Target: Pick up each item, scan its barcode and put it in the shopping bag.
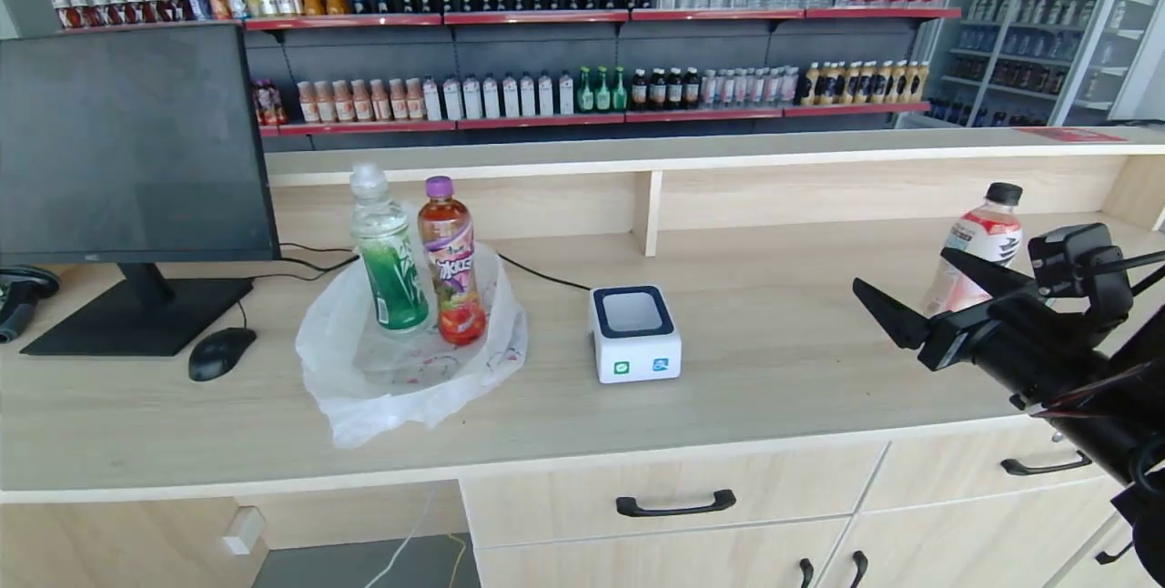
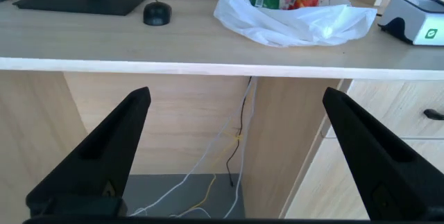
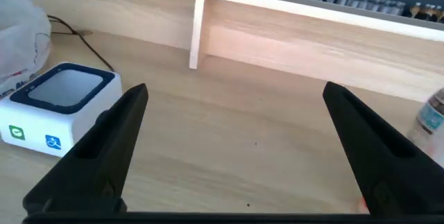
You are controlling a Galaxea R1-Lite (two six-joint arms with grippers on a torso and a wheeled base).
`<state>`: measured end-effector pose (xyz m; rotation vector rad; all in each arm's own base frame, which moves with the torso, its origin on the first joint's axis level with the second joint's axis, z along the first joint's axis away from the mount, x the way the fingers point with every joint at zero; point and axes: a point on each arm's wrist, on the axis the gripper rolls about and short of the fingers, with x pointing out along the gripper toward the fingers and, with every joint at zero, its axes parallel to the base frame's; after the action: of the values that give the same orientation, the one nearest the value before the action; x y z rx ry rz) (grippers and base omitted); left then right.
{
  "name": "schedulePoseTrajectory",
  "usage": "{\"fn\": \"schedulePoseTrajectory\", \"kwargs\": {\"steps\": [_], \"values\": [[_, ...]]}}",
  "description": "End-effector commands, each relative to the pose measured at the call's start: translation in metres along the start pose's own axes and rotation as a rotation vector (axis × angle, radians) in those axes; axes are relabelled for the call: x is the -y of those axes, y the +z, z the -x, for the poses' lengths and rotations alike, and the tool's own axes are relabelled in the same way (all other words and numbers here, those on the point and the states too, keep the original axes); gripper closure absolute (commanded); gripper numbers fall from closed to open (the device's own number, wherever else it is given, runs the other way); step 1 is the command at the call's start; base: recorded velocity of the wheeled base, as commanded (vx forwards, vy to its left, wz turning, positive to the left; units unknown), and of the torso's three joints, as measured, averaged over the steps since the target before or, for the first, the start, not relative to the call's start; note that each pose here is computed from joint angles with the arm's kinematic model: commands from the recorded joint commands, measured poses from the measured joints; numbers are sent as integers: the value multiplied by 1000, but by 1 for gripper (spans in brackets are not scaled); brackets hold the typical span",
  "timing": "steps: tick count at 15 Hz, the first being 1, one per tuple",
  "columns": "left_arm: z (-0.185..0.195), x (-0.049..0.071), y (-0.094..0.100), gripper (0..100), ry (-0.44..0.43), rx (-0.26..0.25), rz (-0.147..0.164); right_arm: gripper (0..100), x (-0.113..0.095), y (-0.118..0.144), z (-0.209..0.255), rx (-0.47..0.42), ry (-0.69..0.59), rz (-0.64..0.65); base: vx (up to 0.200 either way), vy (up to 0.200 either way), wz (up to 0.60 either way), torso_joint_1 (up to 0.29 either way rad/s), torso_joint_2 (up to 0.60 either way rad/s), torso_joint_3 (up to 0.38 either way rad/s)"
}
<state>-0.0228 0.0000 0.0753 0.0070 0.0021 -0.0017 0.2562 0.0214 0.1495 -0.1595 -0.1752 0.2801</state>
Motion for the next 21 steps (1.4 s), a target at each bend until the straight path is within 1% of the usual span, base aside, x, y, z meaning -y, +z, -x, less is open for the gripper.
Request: {"fn": "schedulePoseTrajectory", "kwargs": {"steps": [1,5,7,9,11,13,14,15,16,18,20,21], "values": [[0,0,0,0,0,1,1,0,0,5,4,16,0,4,0,-200,0,7,2,2],[0,0,0,0,0,1,2,0,8,6,3,23,-31,20,0,-200,0,0,4,2],[0,0,0,0,0,1,2,0,7,5,6,12,-30,17,0,-200,0,0,2,2],[0,0,0,0,0,1,2,0,3,-3,17,-37,-23,5,0,-200,0,5,7,5],[0,0,0,0,0,2,4,0,3,-4,18,-44,-24,3,0,-200,0,0,2,0],[0,0,0,0,0,1,2,0,15,-1,12,-19,-66,19,0,-200,0,2,2,2],[0,0,0,0,0,1,2,0,18,-2,13,-25,-77,29,0,-200,0,2,2,-7],[0,0,0,0,0,1,2,0,17,-2,14,-26,-77,28,200,-200,0,17,-2,7],[0,0,0,0,0,1,2,0,17,-3,16,-32,-76,27,200,0,0,2,2,2],[0,0,0,0,0,2,2,0,14,-3,16,-32,-67,27,200,0,600,-5,0,7],[0,0,0,0,0,2,2,0,15,-2,15,-28,-69,28,200,-200,600,2,5,2],[0,0,0,0,0,2,2,0,15,-3,15,-31,-70,27,0,0,600,17,2,2]]}}
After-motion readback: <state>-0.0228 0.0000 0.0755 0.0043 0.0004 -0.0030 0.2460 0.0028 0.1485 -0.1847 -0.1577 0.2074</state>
